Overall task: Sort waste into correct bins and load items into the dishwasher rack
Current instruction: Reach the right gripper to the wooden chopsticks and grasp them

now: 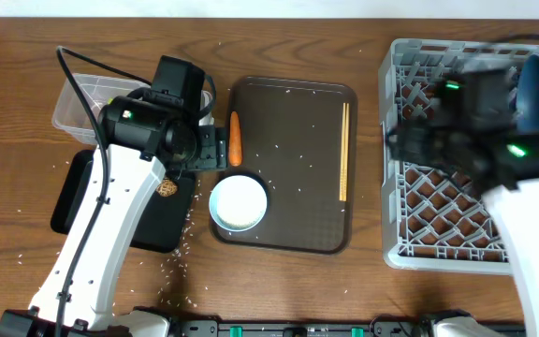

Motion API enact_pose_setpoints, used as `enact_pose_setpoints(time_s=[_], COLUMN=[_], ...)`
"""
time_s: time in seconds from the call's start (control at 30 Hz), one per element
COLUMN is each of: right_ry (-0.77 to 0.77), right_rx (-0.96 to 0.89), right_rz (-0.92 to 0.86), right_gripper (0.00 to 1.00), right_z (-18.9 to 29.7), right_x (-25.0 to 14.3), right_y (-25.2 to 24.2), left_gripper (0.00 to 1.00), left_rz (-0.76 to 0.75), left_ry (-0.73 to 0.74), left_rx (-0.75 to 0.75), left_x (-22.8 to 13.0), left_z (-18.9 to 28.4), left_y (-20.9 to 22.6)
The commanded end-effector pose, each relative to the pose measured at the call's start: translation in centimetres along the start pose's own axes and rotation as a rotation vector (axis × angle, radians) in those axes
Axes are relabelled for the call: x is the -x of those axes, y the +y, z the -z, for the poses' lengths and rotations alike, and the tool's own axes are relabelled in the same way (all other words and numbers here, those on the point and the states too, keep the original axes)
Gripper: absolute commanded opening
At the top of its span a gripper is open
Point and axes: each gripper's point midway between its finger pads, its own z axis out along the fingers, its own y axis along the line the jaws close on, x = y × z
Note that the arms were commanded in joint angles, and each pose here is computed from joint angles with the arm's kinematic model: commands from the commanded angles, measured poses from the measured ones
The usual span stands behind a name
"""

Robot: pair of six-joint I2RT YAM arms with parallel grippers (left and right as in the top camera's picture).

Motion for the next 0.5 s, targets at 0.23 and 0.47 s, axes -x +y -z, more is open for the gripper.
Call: enact_pose_setpoints(time_s=[0.23,0.47], right_ry=[0.233,0.355], right_rx=[-0.214,-0.126], right_rz=[0.017,0.017], right_gripper=[0.49,0.43], right_z=[-13.2,-19.9], right_x=[-3.7,-5.8], right_y=[1.3,2.5], left_gripper=[0.8,0.98], left_rz=[0.025,0.081], left_ry=[-0.057,-0.166], left_rx=[0.012,0.0], left_x=[-1.5,-2.2], left_z=[3.7,7.0], left_y=[2.1,3.8])
